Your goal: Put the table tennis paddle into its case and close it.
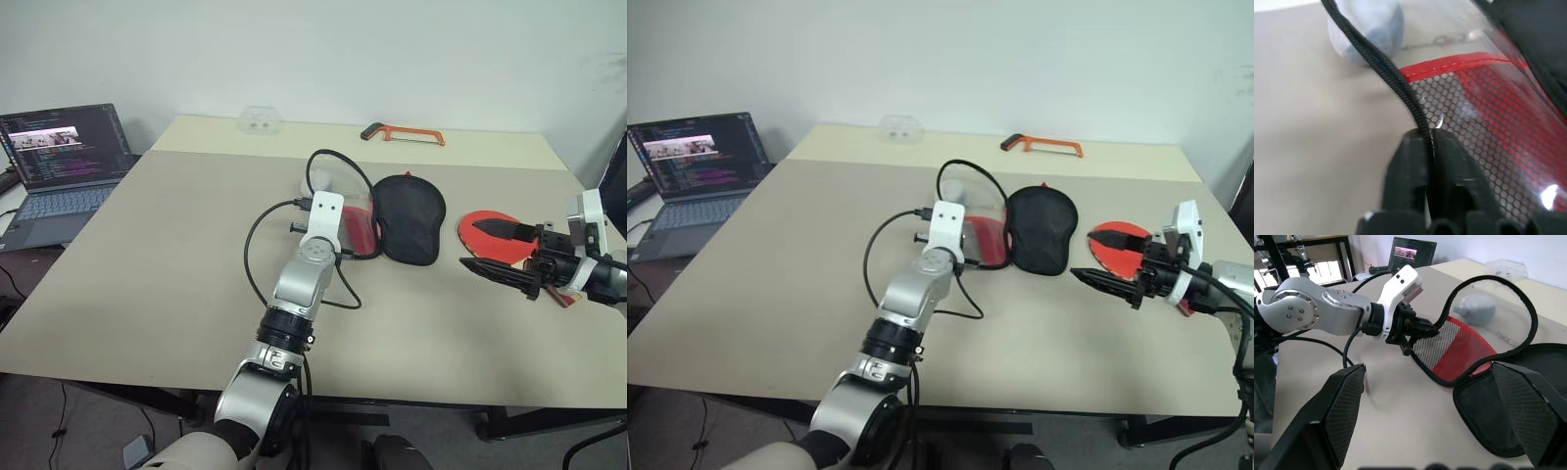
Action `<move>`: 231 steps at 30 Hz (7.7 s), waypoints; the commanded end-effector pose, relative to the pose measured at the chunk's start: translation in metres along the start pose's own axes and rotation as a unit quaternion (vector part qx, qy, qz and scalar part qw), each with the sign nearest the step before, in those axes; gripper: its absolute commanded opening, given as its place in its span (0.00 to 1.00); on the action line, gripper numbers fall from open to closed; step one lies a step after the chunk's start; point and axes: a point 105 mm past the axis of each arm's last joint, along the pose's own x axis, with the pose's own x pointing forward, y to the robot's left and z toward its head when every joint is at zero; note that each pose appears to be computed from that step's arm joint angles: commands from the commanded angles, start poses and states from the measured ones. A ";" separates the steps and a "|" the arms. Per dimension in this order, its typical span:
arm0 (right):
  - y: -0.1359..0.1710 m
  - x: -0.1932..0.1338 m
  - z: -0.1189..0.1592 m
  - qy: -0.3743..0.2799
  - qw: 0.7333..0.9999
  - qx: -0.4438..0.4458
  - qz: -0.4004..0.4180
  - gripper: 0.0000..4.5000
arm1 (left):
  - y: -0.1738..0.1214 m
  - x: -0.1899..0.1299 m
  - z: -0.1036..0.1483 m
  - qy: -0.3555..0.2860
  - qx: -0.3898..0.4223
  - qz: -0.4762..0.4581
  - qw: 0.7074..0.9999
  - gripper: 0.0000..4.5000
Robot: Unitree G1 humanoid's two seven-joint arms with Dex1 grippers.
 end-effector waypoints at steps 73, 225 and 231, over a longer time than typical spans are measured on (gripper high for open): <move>-0.050 0.006 -0.008 0.058 0.973 0.055 -0.217 1.00 | -0.038 -0.053 0.026 -0.080 0.158 -0.371 0.912 0.87; -0.146 0.012 0.000 0.194 0.887 0.072 -0.414 0.22 | 0.088 -0.093 0.012 -0.055 0.171 -0.308 0.934 0.88; -0.151 0.080 0.025 0.141 0.904 0.059 -0.399 0.22 | 0.085 -0.093 0.011 -0.055 0.168 -0.308 0.935 0.88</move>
